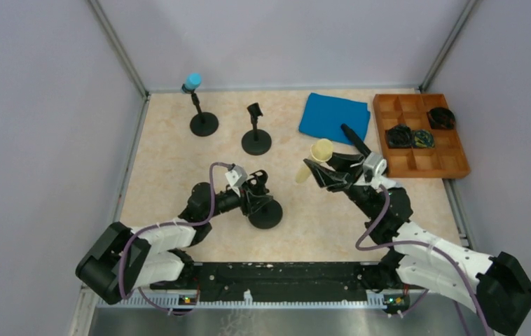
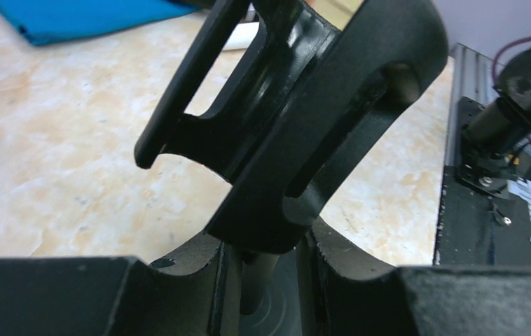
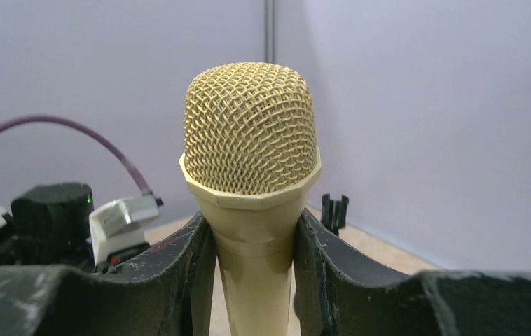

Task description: Attach the microphones to the stand

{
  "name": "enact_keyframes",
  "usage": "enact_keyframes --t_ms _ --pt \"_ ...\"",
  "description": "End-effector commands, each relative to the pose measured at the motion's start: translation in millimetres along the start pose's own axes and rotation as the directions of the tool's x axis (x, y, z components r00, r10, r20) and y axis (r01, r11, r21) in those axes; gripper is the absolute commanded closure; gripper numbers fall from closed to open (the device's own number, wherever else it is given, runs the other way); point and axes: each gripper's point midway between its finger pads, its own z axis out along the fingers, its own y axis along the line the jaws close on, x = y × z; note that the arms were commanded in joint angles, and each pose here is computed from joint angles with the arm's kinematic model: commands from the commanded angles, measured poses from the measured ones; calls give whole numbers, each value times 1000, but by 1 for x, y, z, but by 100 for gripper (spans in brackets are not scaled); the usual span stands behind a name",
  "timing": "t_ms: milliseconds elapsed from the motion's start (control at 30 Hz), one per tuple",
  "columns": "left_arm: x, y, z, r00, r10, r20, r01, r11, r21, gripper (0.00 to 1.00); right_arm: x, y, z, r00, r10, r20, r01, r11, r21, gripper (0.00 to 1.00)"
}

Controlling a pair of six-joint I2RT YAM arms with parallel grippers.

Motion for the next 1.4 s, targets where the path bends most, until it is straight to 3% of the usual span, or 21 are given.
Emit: enact_keyframes --t_ms 0,167,533,900,1367 --pt "-47 -34 0 963 160 216 -192 972 135 100 -75 15 10 945 65 320 -38 995 -90 100" --pt "-56 -42 1 949 181 258 -227 960 162 100 -110 24 22 881 175 439 -113 980 -163 100" --pt "-75 -37 5 937 121 328 -167 979 117 100 -151 65 38 822 273 500 -107 936 -336 100" --pt "-75 -50 2 933 109 344 -179 968 178 100 -121 75 44 843 341 417 -179 908 -380 100" --pt "-71 -51 3 937 108 331 -177 966 187 100 -73 89 44 901 328 283 -198 893 -404 100"
